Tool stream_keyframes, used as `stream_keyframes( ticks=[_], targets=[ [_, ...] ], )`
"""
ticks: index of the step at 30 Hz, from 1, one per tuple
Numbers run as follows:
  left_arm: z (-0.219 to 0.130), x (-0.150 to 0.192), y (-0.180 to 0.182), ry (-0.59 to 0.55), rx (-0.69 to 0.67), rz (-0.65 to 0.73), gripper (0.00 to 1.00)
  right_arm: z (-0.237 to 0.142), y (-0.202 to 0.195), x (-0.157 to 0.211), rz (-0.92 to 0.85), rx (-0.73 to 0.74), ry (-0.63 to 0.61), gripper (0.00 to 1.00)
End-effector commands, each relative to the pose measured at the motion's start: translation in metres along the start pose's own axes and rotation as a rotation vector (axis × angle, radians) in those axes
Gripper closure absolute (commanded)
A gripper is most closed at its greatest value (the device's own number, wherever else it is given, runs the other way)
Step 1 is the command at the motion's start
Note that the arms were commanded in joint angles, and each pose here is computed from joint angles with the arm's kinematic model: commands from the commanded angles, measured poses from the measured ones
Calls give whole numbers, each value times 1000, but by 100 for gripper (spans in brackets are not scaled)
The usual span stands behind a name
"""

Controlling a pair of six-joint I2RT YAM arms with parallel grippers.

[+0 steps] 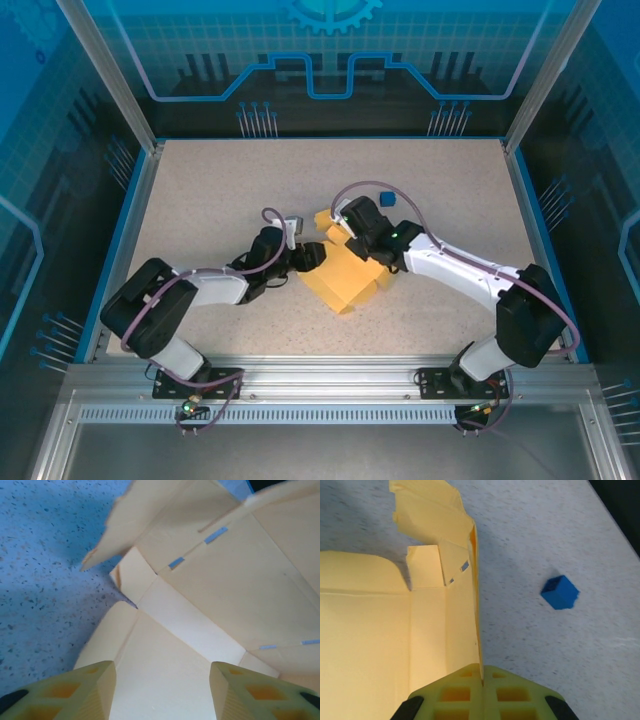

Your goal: Fold the paper box

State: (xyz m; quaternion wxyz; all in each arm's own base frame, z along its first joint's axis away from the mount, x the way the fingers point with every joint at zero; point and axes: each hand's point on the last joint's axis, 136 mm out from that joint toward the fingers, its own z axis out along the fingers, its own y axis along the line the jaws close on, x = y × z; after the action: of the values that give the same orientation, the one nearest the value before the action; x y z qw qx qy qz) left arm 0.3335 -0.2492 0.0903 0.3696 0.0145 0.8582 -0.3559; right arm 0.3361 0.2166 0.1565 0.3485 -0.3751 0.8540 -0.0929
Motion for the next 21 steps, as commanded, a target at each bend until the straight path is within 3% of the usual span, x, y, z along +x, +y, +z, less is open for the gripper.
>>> stream_keyframes(
  ticks=[1, 11, 21],
  targets=[
    [-7, -3, -17, 57, 44, 122, 45, -31, 2, -17, 51, -181, -57, 100],
    [-4, -23, -32, 43, 60, 312, 43, -45, -12, -13, 314, -501, -37, 100],
    [14, -32, -29, 64, 19, 449, 36, -39, -14, -7, 361, -552, -10, 100]
  ],
)
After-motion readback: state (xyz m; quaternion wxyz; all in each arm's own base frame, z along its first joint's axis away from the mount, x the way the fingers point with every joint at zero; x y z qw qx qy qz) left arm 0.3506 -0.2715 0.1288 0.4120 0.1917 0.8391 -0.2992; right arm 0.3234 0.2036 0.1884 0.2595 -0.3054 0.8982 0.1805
